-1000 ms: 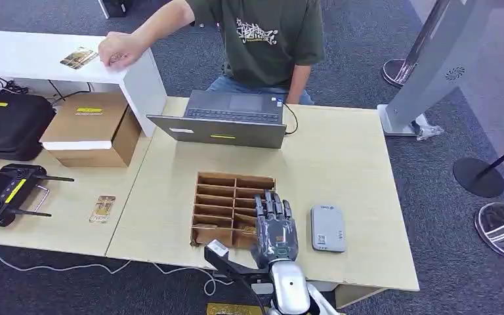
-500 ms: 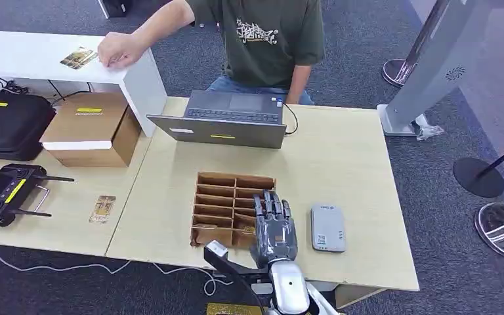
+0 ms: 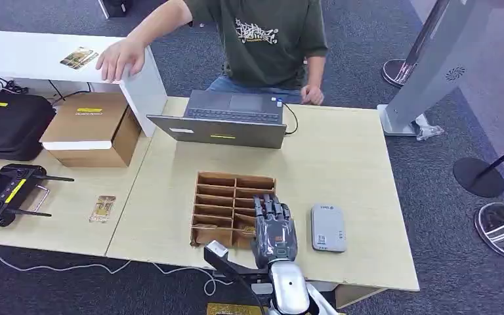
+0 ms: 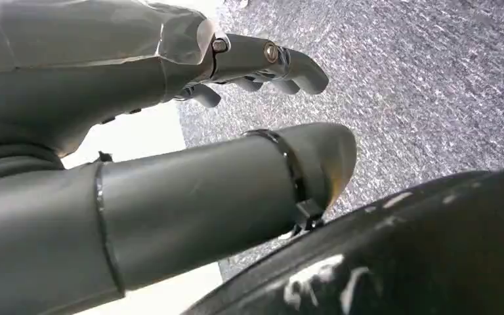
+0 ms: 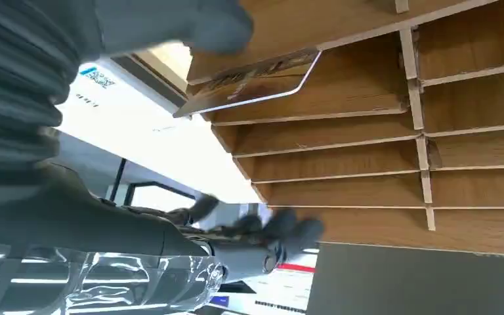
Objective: Pass the card to the sensor for recognition and then transmit it.
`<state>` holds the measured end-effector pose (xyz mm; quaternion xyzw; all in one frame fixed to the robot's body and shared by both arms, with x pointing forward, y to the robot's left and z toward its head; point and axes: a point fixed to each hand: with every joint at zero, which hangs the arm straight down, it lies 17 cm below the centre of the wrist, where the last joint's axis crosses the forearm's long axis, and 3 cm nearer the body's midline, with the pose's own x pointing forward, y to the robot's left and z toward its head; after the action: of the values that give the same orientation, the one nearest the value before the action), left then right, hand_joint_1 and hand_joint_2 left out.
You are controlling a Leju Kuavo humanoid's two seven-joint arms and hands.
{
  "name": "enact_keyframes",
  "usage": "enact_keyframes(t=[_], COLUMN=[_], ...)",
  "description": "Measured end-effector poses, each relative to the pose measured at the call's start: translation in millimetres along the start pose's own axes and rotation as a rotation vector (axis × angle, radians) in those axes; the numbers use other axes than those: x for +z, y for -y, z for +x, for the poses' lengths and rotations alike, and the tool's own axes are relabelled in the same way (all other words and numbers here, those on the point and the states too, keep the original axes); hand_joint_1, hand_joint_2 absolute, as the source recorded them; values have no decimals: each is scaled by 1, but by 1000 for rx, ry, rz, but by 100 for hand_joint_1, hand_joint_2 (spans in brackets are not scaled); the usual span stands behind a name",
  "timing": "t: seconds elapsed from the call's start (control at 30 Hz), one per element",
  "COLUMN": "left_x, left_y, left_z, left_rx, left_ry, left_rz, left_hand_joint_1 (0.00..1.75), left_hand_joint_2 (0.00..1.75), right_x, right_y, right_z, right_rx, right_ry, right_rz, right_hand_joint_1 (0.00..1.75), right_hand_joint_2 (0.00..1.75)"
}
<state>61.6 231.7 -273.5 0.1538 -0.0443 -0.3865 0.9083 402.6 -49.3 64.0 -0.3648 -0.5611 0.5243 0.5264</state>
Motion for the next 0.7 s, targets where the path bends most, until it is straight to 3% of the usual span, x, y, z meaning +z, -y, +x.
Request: enact_keyframes(t=[0.47,0.63,0.7], left_x=[0,0,0], left_y=[1,1,1], left_z=[-3,-3,-3], left_rx=[18,20,21], left_ry=[-14,-16,-15], left_rz=[-7,-8,-8], left_hand_joint_1=[0,0,0], left_hand_joint_2=[0,0,0], right_x=[-4,-4,-4], right_y=[6,6,6], right_z=[1,1,1], right_rx=[0,-2,-2], right_ry=[7,7,8], right_rz=[-14,-13,-13], right_hand_joint_1=[173,159,161], right_hand_joint_2=[175,175,175])
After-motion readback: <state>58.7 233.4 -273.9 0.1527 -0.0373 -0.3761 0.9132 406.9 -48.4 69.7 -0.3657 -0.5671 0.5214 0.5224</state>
